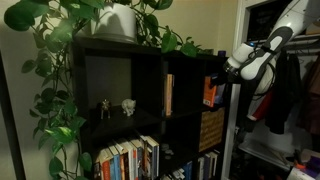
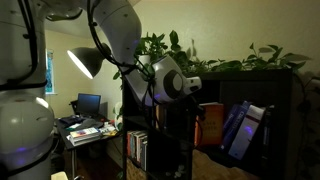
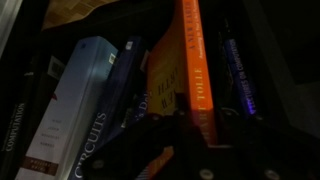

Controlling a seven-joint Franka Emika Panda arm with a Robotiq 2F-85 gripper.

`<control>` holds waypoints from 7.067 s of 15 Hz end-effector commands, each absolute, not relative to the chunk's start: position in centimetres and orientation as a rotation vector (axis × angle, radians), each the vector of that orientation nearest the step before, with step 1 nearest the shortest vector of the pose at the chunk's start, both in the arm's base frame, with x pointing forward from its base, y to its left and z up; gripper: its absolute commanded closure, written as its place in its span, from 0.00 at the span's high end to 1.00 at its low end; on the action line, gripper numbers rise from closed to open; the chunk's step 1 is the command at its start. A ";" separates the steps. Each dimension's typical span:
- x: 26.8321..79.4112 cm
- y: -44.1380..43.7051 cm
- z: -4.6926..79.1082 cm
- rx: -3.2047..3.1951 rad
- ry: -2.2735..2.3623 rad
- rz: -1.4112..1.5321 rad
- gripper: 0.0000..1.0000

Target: Pick up the orange book from the upper middle shelf and place it on the upper right shelf

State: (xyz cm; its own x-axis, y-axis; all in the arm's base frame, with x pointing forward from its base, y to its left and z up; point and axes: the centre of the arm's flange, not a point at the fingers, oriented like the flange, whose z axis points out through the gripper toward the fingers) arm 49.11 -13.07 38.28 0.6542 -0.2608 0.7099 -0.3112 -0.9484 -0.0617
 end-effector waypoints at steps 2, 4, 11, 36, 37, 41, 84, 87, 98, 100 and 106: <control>52.0 -15.1 37.3 2.778 -0.546 1.289 0.06; 52.7 -14.8 36.7 2.794 -0.540 1.279 0.06; 49.2 -12.4 39.7 2.745 -0.367 1.227 0.06; 45.0 -9.2 43.6 2.812 -0.231 1.266 0.06; 45.3 -9.3 43.4 2.808 -0.244 1.294 0.06; 46.8 -10.5 42.1 2.787 -0.309 1.389 0.06; 53.6 -16.9 36.9 2.783 -0.378 1.340 0.97; 53.0 -17.4 37.3 2.775 -0.380 1.330 1.00; 52.7 -18.6 37.4 2.667 -0.447 1.257 1.00; 52.5 -19.2 37.7 2.642 -0.469 1.237 1.00; 51.9 -19.1 38.7 2.592 -0.475 1.199 1.00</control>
